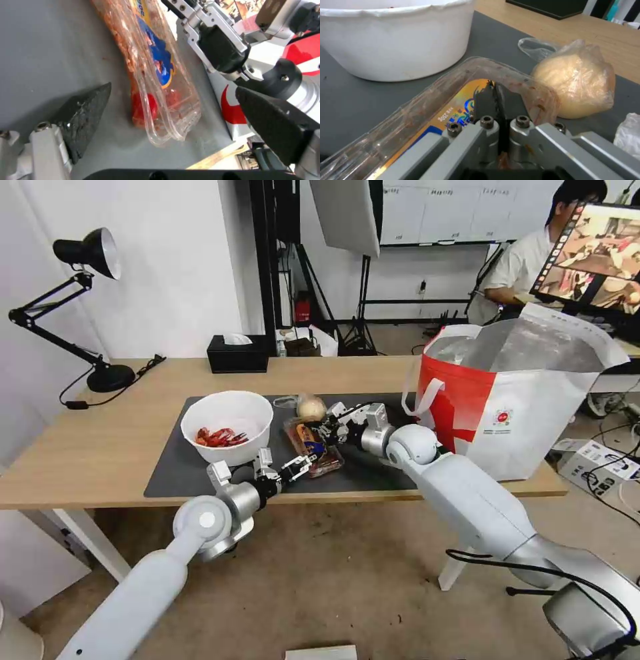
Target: Pick up the trash from the table and place it into the takeout bag.
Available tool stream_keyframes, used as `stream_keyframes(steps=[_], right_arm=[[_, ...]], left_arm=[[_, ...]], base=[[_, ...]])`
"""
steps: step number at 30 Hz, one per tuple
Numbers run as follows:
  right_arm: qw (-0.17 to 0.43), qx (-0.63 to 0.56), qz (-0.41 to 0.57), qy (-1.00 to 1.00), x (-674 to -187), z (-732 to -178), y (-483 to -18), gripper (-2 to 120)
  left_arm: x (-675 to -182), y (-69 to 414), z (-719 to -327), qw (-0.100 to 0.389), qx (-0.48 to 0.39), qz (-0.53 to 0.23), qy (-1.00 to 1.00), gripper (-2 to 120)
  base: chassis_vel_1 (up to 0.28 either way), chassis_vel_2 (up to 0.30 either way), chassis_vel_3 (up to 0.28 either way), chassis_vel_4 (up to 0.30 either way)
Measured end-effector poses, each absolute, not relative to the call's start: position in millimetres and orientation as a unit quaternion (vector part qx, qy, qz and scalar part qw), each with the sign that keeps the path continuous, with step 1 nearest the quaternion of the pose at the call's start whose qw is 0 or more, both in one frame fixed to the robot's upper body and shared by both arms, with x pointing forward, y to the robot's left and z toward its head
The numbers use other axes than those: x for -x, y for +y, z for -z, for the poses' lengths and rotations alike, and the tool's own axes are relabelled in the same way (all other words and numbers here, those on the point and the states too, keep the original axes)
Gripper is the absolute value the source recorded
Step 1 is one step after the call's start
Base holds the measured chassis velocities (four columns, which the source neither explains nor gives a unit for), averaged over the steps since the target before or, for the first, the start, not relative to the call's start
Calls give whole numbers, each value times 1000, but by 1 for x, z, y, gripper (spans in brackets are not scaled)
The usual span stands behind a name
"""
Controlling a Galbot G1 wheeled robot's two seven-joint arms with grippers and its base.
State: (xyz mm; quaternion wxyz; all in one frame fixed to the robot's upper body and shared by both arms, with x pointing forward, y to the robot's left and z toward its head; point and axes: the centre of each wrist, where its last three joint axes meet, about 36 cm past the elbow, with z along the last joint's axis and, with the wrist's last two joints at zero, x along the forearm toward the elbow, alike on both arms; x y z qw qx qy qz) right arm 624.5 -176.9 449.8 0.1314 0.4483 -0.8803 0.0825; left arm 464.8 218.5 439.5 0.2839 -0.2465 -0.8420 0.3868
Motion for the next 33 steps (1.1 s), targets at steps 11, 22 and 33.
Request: stream_keyframes(steps=[11,22,33], right_arm=[[131,-443,-79,-883,-625,-449,-181,0],[134,-442,-79,-884,-624,-447,-182,0],[133,-442,-81,-883,-625,-448,-181,0]], left_arm=[[-465,216,-450,284,256,-392,-836,100],[-466,217,-452,287,259,-393,-835,100],[-468,214,-449,289,252,-391,-836,93]], base=[[0,0,0,0],[0,0,0,0],[0,0,0,0]])
